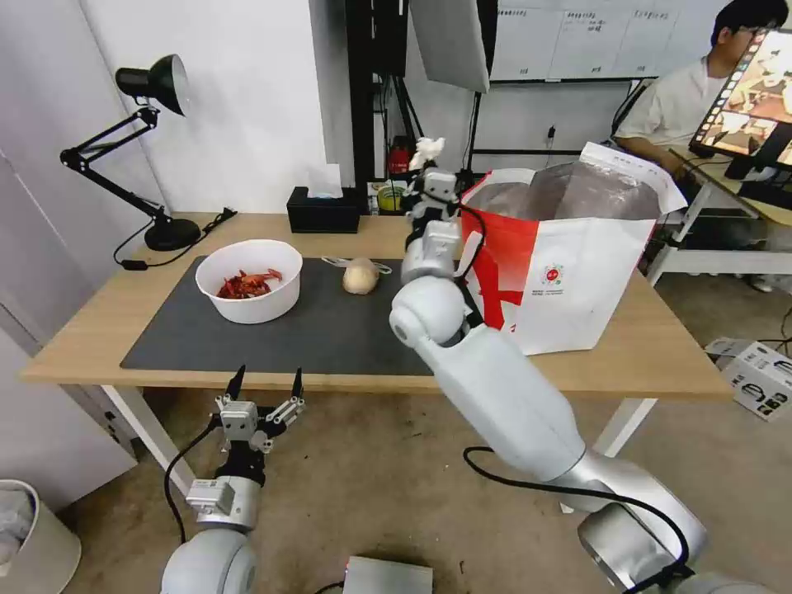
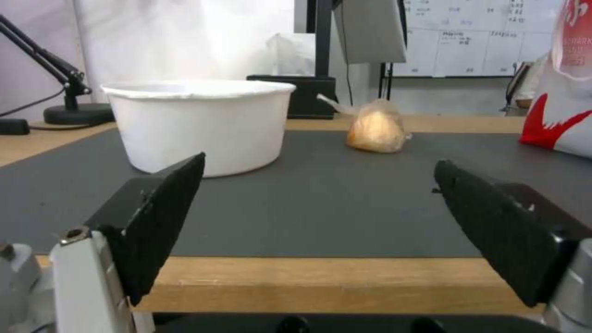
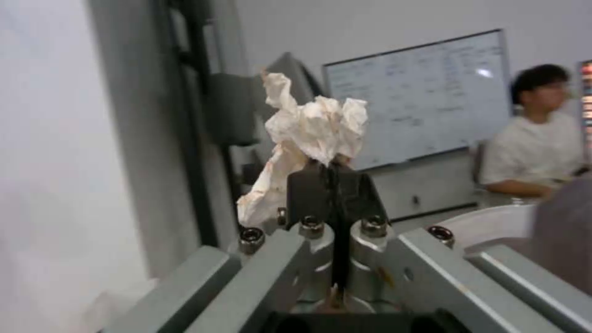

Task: Pick up the trash from the table and place it into the takeout bag.

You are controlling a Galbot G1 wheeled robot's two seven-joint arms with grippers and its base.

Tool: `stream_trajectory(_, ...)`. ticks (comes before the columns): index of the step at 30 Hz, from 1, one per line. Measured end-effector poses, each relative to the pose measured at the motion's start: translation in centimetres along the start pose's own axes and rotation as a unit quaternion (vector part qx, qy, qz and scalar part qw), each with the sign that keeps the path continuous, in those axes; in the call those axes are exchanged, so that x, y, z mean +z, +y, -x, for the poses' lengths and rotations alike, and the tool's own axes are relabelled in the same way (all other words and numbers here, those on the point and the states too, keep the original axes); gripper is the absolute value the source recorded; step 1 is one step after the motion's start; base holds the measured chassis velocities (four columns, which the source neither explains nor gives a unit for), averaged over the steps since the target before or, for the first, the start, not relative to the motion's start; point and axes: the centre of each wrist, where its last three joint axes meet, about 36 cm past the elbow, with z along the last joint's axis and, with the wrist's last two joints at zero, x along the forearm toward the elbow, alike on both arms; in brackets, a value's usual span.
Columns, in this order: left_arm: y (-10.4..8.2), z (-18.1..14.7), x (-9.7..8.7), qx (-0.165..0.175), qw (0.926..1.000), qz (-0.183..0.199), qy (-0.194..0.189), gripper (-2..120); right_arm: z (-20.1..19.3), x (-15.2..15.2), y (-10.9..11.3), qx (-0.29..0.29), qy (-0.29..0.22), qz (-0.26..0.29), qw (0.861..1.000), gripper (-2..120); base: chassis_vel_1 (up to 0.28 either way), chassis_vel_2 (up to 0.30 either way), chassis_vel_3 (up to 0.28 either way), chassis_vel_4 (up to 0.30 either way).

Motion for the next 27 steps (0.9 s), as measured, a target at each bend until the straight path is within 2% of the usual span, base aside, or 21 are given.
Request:
stream_trajectory(5,0.0,-0.1,0.1,0.0,1.0,0.001,0.002,100,0.9,-1.7,-1.3,0.052,0.01,-0.013,0.998,0,0.0,0.0,0.0,0.0)
stream_trajectory(10,0.0,-0.2,0.2,0.0,1.0,0.001,0.003,100,1.3,-2.2,-2.3,0.076,0.016,-0.023,0.997,0,0.0,0.0,0.0,0.0)
stream_trajectory(17,0.1,-0.3,0.0,-0.001,1.0,0.003,0.002,100,2.9,-2.8,-5.2,0.123,0.02,-0.042,0.991,0,0.0,0.0,0.0,0.0)
stream_trajectory(19,0.2,-0.4,0.0,-0.001,1.0,0.003,0.003,100,3.4,-3.2,-6.6,0.142,0.02,-0.049,0.988,0,0.0,0.0,0.0,0.0)
stream_trajectory(27,-0.2,-0.2,0.0,0.003,1.0,0.003,0.001,100,3.3,-3.9,-8.2,0.166,0.05,-0.032,0.984,0,0.0,0.0,0.0,0.0)
